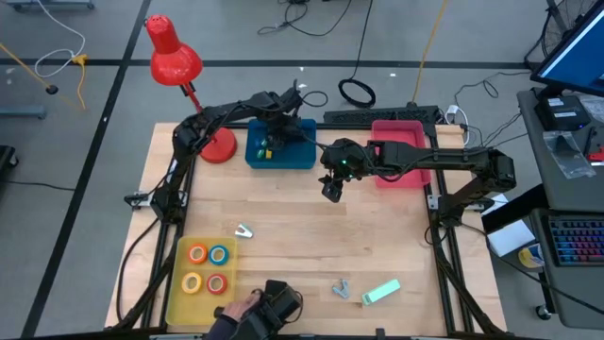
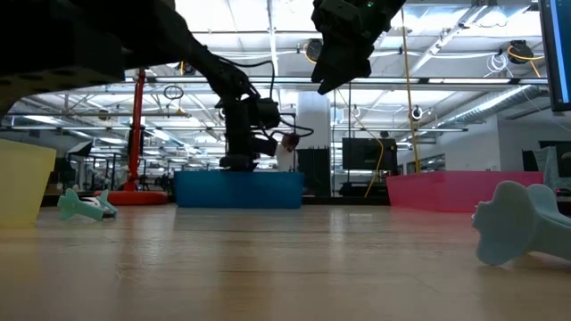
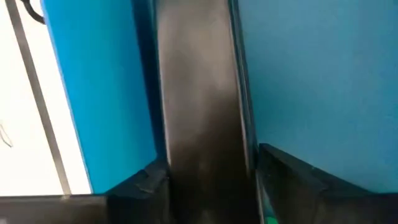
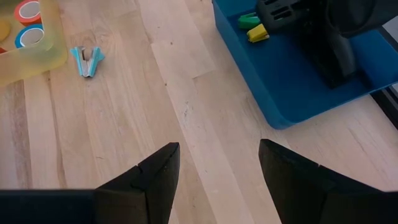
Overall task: Pick and place Stapler, Stapler remover, tape
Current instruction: Put the black stapler into the blue bin
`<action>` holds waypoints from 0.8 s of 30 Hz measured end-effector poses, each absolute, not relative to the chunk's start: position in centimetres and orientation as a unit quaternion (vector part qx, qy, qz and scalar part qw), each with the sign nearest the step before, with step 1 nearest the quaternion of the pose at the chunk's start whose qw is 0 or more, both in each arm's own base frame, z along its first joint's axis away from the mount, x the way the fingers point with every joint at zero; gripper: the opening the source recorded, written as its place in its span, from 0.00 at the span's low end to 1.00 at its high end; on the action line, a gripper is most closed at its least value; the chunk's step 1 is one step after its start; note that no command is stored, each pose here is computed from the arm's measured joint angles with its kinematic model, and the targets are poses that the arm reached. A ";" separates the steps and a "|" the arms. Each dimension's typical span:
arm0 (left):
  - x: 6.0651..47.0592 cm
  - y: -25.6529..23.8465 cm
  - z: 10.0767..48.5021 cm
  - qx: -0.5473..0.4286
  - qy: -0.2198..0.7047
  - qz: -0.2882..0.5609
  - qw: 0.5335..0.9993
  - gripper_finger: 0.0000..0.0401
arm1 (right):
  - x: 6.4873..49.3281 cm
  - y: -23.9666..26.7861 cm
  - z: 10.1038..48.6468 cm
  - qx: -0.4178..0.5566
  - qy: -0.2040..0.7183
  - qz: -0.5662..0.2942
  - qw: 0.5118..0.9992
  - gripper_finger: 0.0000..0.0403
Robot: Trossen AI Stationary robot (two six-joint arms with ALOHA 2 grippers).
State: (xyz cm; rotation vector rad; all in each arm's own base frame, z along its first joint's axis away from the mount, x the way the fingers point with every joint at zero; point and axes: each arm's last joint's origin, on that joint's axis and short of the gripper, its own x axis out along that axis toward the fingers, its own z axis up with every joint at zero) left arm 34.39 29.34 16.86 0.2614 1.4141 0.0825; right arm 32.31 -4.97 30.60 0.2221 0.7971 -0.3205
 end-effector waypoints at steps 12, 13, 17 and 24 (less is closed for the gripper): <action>34.5 29.2 17.2 0.149 0.649 0.028 0.746 0.33 | 32.3 -5.0 30.6 0.106 0.386 -0.155 0.903 0.53; 34.6 29.1 17.3 0.150 0.649 0.027 0.746 0.33 | 32.3 -5.0 30.6 0.106 0.386 -0.156 0.903 0.53; 34.6 28.6 18.7 0.161 0.641 0.028 0.750 0.33 | 32.3 -5.0 30.6 0.106 0.386 -0.156 0.903 0.53; 34.8 28.3 19.4 0.150 0.605 0.001 0.782 0.33 | 32.4 -5.0 30.7 0.101 0.383 -0.154 0.905 0.53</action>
